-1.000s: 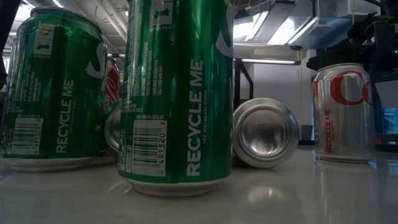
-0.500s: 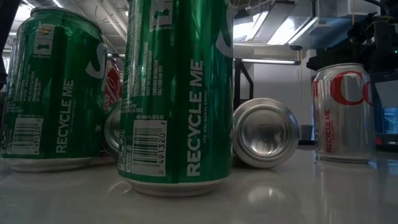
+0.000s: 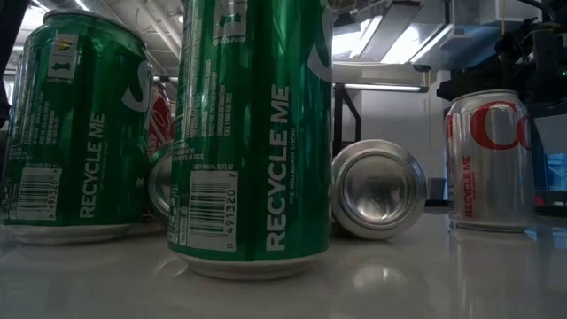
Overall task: Place canned beverage on shelf
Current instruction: Put the left white yellow soda can on the shelf
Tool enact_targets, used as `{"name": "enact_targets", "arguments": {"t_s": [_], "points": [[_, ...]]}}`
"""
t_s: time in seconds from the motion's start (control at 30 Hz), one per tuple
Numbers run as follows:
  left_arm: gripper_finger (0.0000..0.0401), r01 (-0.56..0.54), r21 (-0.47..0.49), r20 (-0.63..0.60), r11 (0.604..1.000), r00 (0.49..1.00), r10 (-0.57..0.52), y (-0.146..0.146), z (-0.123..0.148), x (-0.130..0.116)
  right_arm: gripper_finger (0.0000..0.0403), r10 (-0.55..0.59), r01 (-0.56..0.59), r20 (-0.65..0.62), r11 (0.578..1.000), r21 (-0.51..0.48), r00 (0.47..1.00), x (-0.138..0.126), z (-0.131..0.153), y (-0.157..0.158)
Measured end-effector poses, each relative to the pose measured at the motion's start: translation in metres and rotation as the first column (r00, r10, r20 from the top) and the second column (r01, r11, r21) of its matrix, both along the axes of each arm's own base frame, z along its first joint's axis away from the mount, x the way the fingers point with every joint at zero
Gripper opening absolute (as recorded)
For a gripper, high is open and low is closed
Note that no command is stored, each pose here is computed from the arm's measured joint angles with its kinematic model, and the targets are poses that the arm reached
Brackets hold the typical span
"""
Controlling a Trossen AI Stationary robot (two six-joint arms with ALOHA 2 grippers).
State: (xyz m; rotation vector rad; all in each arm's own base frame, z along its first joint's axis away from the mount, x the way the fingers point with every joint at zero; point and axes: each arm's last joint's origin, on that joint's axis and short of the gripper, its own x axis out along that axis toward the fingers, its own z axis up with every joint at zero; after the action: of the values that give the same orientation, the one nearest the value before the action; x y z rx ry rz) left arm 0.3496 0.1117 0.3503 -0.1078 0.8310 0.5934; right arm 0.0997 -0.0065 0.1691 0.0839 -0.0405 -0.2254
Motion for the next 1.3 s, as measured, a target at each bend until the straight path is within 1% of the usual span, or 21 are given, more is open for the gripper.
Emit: {"name": "enact_targets", "arguments": {"t_s": [0.13,0.27,0.33,0.5,0.8,1.07,1.3], "points": [[0.0396,0.042,0.039,0.006,0.998,0.999,-0.042,0.000,0.013,-0.001,0.0092,0.001,-0.001,0.000,1.000,0.000,1.000,0.000,0.000,0.000],[0.0396,0.043,0.032,-0.015,0.999,0.999,-0.042,-0.001,0.012,-0.002,0.0092,0.001,-0.001,0.000,1.000,0.000,1.000,0.000,0.000,0.000],[0.0396,0.023,0.007,-0.037,1.000,0.999,-0.023,-0.001,0.010,-0.005,0.0092,0.001,-0.001,0.000,1.000,0.000,1.000,0.000,0.000,0.000],[0.0396,-0.060,-0.062,-0.039,0.996,0.998,0.058,-0.002,0.002,-0.007,0.0092,0.002,-0.002,-0.001,1.000,0.000,1.000,0.000,0.000,0.000],[0.0396,-0.204,-0.146,-0.003,0.968,0.979,0.206,-0.001,-0.009,-0.008,0.0092,0.002,-0.002,-0.001,1.000,0.000,1.000,0.000,0.000,0.000],[0.0396,-0.233,-0.165,-0.029,0.958,0.972,0.232,-0.002,-0.024,-0.008,0.0092,0.004,-0.004,-0.005,1.000,0.000,1.000,0.000,0.000,0.000],[0.0396,-0.232,-0.165,-0.016,0.959,0.972,0.232,-0.001,-0.025,-0.006,0.0092,0.006,-0.006,-0.005,1.000,0.000,1.000,0.000,0.000,0.000]]}}
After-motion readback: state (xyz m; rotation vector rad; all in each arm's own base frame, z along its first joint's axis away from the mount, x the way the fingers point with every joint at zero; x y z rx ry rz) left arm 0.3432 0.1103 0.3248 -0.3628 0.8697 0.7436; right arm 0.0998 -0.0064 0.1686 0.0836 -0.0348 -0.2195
